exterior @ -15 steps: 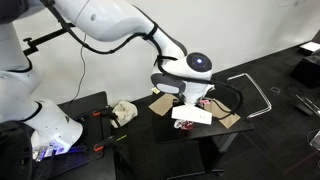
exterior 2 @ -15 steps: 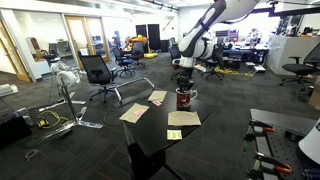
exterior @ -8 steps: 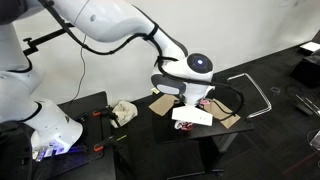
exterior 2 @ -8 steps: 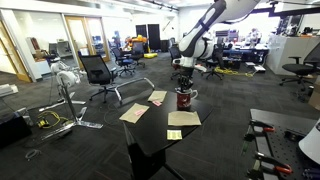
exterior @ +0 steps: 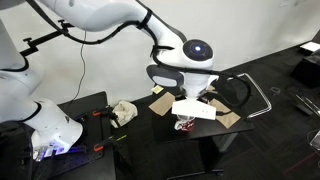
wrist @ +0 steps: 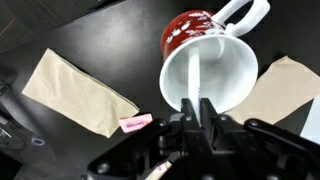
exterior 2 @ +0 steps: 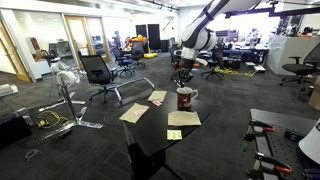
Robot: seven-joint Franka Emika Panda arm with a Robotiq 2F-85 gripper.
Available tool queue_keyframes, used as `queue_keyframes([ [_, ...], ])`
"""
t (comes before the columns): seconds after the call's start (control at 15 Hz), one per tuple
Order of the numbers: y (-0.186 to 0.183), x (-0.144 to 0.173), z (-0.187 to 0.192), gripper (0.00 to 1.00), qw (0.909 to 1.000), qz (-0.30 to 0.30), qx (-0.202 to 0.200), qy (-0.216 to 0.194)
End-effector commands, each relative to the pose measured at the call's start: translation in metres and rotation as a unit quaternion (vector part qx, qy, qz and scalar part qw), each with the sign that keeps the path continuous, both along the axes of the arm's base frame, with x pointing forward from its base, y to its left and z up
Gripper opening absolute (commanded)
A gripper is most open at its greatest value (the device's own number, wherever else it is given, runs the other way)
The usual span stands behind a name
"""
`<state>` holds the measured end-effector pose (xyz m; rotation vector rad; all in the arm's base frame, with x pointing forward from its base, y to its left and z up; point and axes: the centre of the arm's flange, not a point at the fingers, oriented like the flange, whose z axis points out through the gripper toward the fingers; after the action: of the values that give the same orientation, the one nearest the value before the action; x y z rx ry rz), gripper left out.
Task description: Put the pen on the table
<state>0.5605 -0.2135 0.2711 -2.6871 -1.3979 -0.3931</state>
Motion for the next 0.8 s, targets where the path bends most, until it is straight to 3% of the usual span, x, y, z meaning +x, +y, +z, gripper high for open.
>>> queue_keyframes([
  [0.0,0.013,-0.020,0.038,0.03,0.9992,0.005,0.014,-0.038],
  [0.4,0.040,-0.022,0.089,0.03,0.9968,0.017,0.015,-0.077],
  [0.73,0.071,-0.006,0.094,0.03,0.9958,0.038,0.020,-0.081],
])
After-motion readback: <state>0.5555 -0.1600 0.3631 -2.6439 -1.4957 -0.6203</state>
